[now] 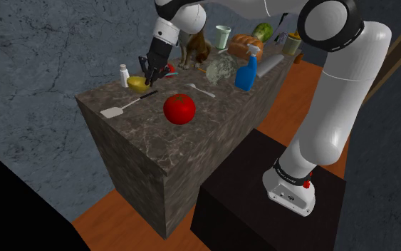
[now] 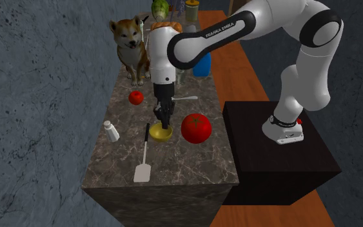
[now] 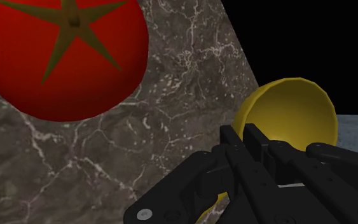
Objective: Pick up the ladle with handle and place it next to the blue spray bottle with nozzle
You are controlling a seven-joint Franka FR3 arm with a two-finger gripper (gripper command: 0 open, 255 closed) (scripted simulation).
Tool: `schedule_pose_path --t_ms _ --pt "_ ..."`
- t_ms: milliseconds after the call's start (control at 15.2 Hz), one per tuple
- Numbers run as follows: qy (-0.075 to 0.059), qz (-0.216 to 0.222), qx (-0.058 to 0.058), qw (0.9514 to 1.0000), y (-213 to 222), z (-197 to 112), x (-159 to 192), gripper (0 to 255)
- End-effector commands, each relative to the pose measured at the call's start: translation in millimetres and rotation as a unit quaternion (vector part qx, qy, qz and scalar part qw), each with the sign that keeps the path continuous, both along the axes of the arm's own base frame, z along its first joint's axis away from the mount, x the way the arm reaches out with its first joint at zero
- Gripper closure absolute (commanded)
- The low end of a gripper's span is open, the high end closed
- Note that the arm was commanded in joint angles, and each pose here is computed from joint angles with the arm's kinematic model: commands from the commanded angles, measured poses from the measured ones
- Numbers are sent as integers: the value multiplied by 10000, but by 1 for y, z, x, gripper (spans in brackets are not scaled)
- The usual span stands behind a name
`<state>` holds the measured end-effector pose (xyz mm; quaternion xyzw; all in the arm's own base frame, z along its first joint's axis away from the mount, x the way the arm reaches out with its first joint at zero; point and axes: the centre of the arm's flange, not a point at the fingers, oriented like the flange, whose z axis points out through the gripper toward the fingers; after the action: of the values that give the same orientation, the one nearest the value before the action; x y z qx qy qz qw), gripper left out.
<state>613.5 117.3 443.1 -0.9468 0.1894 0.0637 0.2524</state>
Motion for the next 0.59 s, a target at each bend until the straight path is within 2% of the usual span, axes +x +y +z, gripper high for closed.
schedule_pose_path --t_ms 0,528 --pt "2 -1 0 10000 -1 10 -1 255" --pt "2 -1 0 10000 -1 52 -1 255"
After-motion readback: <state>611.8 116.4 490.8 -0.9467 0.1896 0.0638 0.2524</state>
